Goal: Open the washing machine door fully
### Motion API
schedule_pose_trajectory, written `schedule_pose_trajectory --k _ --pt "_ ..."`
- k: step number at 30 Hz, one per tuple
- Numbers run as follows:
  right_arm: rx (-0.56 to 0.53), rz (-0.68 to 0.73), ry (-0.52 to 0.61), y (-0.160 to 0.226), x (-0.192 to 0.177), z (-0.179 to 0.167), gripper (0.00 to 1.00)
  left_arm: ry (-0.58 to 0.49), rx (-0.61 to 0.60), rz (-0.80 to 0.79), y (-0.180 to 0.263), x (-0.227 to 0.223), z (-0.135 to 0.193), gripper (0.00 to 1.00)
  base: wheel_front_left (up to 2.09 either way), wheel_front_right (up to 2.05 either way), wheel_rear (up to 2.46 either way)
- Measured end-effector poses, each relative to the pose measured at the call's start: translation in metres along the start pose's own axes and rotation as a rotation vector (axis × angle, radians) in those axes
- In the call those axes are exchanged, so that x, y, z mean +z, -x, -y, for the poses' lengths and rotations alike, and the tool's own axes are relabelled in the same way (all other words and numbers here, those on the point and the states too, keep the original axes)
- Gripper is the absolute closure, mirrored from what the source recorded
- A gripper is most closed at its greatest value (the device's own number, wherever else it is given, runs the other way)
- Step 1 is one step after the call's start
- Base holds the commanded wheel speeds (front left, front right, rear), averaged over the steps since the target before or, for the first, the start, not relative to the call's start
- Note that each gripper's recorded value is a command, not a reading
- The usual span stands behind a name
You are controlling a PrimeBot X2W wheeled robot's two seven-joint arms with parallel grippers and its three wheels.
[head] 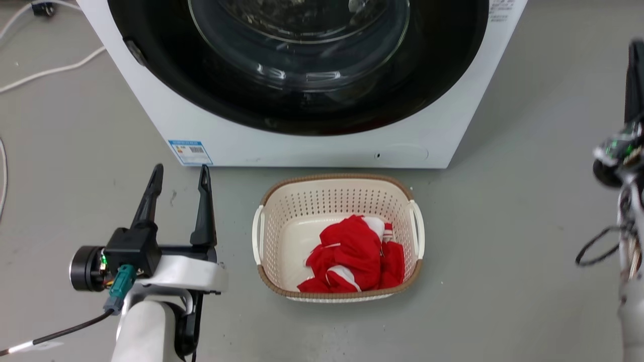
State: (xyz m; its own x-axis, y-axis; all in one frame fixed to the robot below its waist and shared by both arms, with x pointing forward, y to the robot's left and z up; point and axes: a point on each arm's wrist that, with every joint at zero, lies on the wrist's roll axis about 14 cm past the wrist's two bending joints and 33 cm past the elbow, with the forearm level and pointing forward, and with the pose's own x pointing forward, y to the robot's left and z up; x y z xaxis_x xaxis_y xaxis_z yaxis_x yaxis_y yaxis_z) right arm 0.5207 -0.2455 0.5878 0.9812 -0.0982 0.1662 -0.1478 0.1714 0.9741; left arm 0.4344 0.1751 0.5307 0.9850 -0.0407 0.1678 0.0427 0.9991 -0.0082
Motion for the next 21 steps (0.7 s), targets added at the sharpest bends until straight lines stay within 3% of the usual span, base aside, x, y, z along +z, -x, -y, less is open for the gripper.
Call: schedule_pose_trajectory --k 13,21 --pt "-0.051 -0.402 0.177 -0.083 -0.076 0.003 1.00 0.000 0.006 -0.012 -0.026 -0.018 -0.005 0.00 0.00 0.00 0.00" --pt "-0.109 -0.485 0.239 -0.117 -0.099 0.017 1.00 -0.005 0.006 -0.026 -0.038 -0.032 -0.007 0.00 0.00 0.00 0.00"
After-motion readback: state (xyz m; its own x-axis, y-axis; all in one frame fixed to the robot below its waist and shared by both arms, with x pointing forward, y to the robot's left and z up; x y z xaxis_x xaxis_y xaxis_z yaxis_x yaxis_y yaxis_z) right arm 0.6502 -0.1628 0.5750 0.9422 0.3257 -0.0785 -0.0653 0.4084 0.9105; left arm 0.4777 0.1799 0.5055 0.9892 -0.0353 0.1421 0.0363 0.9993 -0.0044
